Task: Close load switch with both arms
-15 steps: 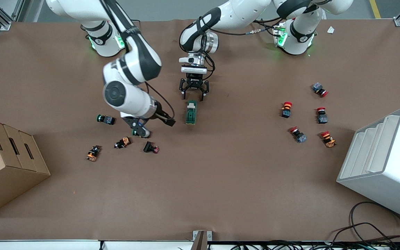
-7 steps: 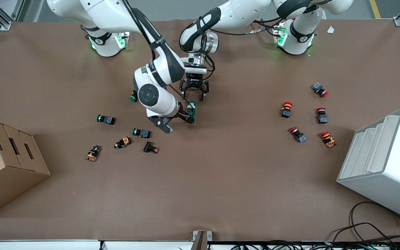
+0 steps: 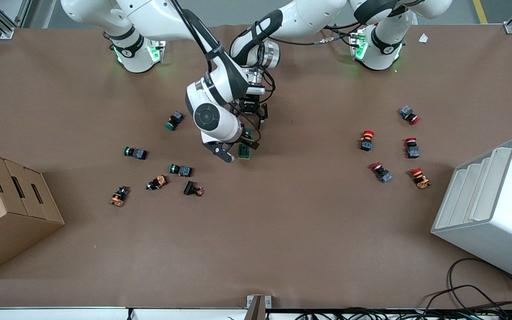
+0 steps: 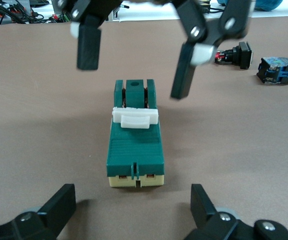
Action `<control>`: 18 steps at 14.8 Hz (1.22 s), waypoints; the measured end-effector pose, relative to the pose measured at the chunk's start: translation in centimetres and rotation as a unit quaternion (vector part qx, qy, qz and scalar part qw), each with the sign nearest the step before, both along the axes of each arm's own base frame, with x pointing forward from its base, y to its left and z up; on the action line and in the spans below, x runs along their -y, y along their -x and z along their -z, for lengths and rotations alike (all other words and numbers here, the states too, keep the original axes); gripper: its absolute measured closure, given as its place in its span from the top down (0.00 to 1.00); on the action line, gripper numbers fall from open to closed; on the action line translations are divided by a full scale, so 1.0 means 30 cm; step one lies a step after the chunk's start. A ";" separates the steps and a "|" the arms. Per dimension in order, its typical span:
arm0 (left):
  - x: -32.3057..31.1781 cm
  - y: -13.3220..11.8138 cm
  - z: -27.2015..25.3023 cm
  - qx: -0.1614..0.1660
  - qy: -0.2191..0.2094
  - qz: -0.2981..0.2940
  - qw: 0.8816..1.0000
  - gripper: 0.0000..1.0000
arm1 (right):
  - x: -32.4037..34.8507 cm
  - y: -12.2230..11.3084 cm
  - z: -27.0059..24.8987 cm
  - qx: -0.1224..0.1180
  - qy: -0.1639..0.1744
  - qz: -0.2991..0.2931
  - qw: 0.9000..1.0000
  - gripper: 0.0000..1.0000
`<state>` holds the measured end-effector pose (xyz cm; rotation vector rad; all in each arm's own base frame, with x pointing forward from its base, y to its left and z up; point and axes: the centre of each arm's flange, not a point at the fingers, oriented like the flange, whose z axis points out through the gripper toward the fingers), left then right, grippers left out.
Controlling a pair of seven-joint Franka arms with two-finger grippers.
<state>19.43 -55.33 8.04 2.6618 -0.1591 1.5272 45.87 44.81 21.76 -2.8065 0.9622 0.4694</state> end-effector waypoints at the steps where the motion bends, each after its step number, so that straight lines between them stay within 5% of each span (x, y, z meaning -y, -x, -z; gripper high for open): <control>1: 0.000 0.000 0.000 0.000 0.000 0.000 1.000 1.00 | -0.015 0.013 0.017 0.002 -0.001 -0.001 1.000 1.00; 7: 0.000 0.000 0.001 0.001 0.000 0.000 1.000 1.00 | -0.060 0.064 0.094 0.000 0.000 0.000 1.000 1.00; 18: 0.000 0.000 0.002 0.002 0.000 0.000 1.000 1.00 | -0.038 0.015 0.075 0.011 -0.006 0.027 1.000 1.00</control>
